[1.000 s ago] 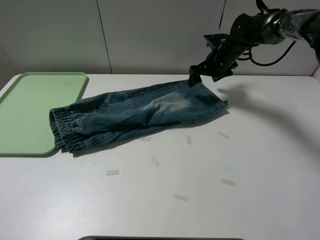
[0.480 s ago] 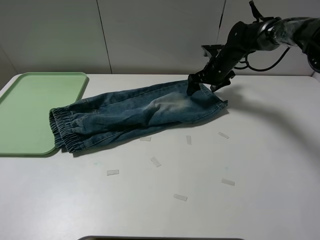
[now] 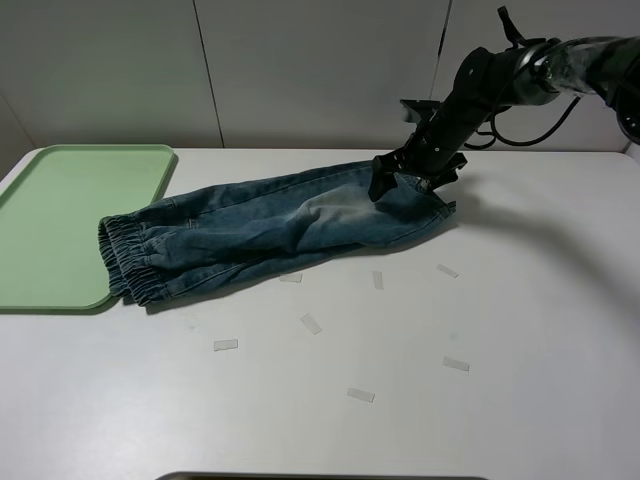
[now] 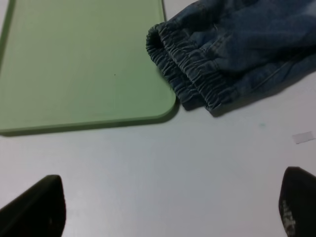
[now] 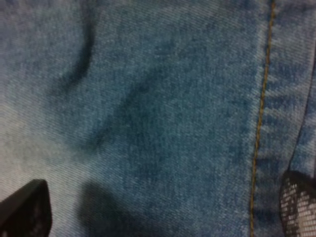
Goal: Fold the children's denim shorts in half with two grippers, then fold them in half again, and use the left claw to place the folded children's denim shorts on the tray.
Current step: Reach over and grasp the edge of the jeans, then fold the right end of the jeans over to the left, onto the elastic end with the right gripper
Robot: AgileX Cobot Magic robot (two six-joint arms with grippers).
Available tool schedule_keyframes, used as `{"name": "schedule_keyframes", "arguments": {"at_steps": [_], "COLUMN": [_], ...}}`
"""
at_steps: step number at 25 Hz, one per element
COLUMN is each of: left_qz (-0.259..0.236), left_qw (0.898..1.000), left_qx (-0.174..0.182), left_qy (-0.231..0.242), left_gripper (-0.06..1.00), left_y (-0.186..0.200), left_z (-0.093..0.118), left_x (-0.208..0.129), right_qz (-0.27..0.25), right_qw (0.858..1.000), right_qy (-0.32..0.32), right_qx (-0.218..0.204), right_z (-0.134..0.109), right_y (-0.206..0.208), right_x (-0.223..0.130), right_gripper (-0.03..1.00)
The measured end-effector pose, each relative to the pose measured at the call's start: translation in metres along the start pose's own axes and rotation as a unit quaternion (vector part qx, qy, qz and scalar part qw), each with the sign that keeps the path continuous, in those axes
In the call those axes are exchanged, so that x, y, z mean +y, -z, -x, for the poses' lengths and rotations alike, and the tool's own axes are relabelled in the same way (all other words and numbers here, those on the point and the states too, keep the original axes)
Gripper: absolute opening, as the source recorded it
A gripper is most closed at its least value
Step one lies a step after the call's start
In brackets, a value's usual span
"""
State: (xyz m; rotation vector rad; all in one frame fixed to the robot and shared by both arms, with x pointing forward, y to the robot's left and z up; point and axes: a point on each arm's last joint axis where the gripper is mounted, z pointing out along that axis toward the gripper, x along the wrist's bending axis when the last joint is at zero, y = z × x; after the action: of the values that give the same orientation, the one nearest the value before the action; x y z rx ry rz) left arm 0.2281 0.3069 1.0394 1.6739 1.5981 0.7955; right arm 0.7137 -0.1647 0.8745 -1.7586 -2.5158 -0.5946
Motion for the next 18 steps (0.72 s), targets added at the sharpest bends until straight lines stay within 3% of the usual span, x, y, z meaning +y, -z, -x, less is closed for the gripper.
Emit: {"name": "schedule_keyframes", "arguments": {"at_steps": [6, 9, 13, 14, 18], "left_qz": [0.000, 0.000, 0.000, 0.000, 0.000], "left_qw": [1.000, 1.000, 1.000, 1.000, 1.000], "left_qx": [0.000, 0.000, 0.000, 0.000, 0.000], "left_qy": [0.000, 0.000, 0.000, 0.000, 0.000], "left_gripper": [0.86, 0.86, 0.86, 0.86, 0.86], "left_y": [0.000, 0.000, 0.000, 0.000, 0.000], "left_z": [0.000, 0.000, 0.000, 0.000, 0.000], "left_x": [0.000, 0.000, 0.000, 0.000, 0.000], "right_qz": [0.001, -0.003, -0.004, -0.005, -0.012], "right_qw": [1.000, 1.000, 1.000, 1.000, 1.000], "right_qy": [0.006, 0.009, 0.013, 0.015, 0.015], "right_qx": [-0.001, 0.003, 0.002, -0.001, -0.025], "right_z": [-0.005, -0.012, -0.014, -0.013, -0.009], "right_y": [-0.002, -0.005, -0.008, -0.008, -0.007], "right_x": [-0.001, -0.002, -0.003, -0.003, -0.005], "right_gripper": [0.65, 0.44, 0.04, 0.00, -0.01]}}
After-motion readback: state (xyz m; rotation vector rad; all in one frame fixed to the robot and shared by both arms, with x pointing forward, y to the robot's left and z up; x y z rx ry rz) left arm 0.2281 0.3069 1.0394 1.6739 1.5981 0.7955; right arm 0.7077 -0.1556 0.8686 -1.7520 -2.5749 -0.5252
